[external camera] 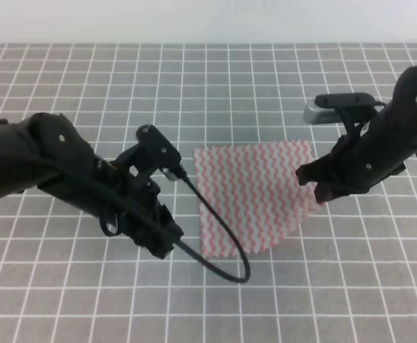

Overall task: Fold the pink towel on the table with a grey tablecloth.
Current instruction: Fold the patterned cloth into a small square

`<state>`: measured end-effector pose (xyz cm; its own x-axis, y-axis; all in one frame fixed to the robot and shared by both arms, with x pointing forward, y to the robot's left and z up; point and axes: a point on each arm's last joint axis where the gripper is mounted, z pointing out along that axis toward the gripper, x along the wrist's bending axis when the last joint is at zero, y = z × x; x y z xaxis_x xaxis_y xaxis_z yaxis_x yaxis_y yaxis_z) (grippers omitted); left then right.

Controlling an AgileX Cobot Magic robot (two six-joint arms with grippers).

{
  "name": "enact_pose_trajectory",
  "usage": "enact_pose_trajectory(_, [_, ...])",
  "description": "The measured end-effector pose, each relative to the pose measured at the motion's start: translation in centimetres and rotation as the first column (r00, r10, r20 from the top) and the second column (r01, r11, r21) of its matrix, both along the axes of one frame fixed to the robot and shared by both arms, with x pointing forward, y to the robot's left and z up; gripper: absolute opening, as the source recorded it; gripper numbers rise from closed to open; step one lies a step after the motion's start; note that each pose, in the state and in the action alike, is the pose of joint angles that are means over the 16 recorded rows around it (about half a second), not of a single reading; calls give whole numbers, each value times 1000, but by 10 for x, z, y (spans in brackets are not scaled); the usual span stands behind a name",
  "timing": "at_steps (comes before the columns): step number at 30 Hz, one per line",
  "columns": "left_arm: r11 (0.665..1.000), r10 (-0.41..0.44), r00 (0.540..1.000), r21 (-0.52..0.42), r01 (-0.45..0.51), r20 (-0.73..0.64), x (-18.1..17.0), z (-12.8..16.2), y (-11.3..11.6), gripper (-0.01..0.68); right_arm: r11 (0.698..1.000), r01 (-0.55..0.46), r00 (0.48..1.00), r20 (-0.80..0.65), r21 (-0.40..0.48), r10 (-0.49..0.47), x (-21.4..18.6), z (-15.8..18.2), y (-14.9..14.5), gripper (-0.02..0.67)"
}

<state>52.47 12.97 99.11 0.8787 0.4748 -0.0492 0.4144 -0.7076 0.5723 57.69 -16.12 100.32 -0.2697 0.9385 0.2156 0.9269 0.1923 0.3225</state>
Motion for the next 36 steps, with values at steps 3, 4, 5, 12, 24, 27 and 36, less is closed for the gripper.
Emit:
enact_pose_trajectory(3, [997, -65, 998, 31, 64, 22, -4, -1, -4, 287, 1000, -5, 1000, 6, 8, 5, 2, 5, 1, -16])
enact_pose_trajectory(4, [996, -85, 996, 39, 83, 30, -5, -2, -6, 307, 1000, -6, 1000, 9, 10, 6, 2, 6, 2, -16])
enact_pose_trajectory(5, [993, -107, 993, 48, 105, 42, -6, -2, -9, 325, 1000, -7, 1000, 12, 13, 7, 2, 8, 2, -16])
enact_pose_trajectory(12, [973, -218, 967, 111, 205, 130, -14, -6, -31, 381, 1000, -5, 1000, 29, 28, 4, 5, 11, 3, -16])
enact_pose_trajectory(24, [955, -271, 946, 169, 242, 177, -19, -15, -49, 383, 999, 2, 998, 62, 42, -4, 8, 16, 4, -16])
enact_pose_trajectory(27, [956, -268, 949, 172, 239, 169, -18, -18, -49, 382, 999, 2, 997, 75, 46, -5, 10, 20, 4, -16])
enact_pose_trajectory(36, [956, -261, 953, 178, 233, 155, -17, -23, -49, 382, 998, -1, 994, 111, 57, -5, 16, 31, 6, -16])
